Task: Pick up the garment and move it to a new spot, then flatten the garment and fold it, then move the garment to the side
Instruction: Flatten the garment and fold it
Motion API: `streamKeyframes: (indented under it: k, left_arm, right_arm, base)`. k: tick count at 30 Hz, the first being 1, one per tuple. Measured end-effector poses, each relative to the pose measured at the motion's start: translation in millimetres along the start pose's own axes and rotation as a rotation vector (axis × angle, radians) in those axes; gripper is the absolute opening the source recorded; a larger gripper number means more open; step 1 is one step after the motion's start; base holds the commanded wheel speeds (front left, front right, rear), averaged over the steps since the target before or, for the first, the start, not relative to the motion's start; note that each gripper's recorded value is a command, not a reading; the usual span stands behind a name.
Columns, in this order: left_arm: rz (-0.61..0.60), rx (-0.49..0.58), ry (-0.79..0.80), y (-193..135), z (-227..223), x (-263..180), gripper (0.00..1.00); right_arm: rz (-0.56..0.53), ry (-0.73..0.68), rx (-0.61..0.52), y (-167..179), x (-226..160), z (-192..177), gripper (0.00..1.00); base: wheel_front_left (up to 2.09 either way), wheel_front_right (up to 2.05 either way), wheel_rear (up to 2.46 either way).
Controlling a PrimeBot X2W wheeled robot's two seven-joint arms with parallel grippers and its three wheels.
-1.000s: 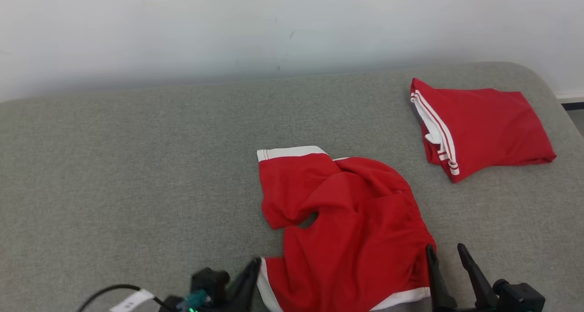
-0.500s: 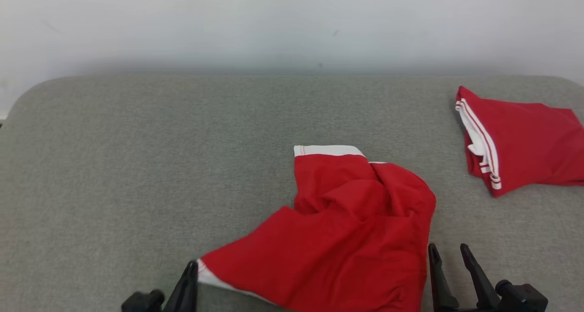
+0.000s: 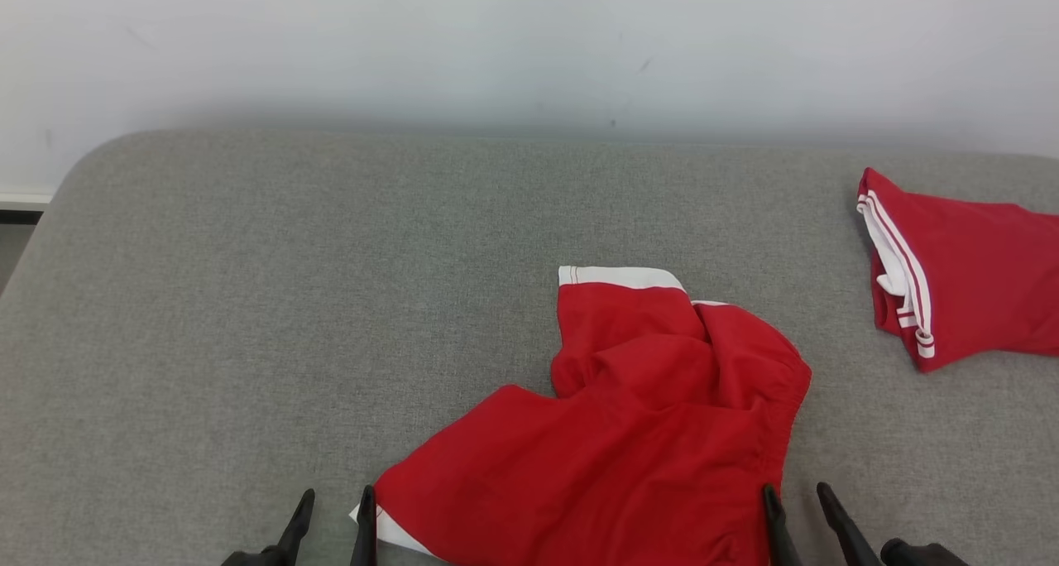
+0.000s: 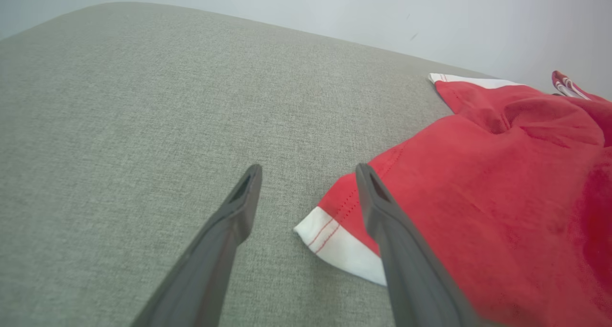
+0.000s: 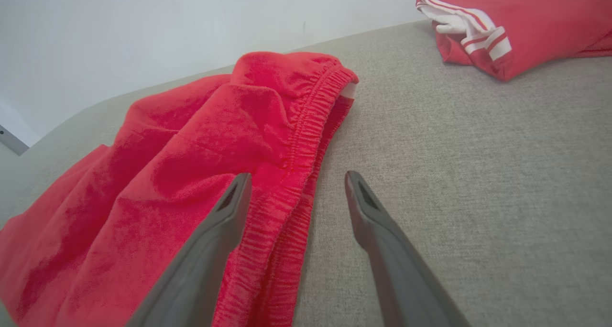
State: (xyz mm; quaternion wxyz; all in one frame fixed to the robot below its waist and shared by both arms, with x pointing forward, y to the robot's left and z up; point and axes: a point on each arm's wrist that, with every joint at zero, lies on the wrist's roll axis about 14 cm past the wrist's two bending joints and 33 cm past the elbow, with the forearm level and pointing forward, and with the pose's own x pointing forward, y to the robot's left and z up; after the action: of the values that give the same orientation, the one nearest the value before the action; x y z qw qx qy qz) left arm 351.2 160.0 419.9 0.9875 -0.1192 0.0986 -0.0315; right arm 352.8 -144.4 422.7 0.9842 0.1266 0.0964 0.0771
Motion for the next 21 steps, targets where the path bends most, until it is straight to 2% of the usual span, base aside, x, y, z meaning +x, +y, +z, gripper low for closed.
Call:
streamKeyframes:
  k: [7, 8, 9, 10, 11, 15, 21]
  left_arm:
    - [0.004, 0.011, -0.046, 2, 13, -6, 1.0]
    - [0.002, 0.01, -0.049, 2, 13, -8, 1.0]
    - [0.001, 0.009, -0.051, 1, 14, -9, 1.0]
    - [0.0, 0.009, -0.058, 1, 16, -9, 1.0]
    - [-0.003, 0.009, -0.065, 0, 18, -10, 1.0]
    - [0.002, 0.007, -0.064, 0, 16, -16, 1.0]
    - [0.009, 0.006, -0.093, 2, 24, -21, 1.0]
  right_arm:
    - [0.025, 0.039, 0.019, 10, -11, -13, 1.0]
    - [0.028, 0.047, 0.022, 11, -12, -16, 0.95]
    - [0.033, 0.052, 0.025, 13, -12, -18, 0.4]
    - [0.04, 0.056, 0.027, 15, -12, -19, 0.04]
    - [0.046, 0.061, 0.026, 16, -12, -20, 0.0]
    - [0.061, 0.08, 0.021, 18, -12, -24, 0.0]
    - [0.113, -0.011, -0.021, 27, 10, 9, 0.0]
  base:
    - [0.0, 0.0, 0.0]
    - [0.0, 0.0, 0.0]
    - [0.0, 0.0, 0.0]
    - [0.0, 0.0, 0.0]
    - [0.0, 0.0, 0.0]
    - [0.0, 0.0, 0.0]
    - [0.0, 0.0, 0.0]
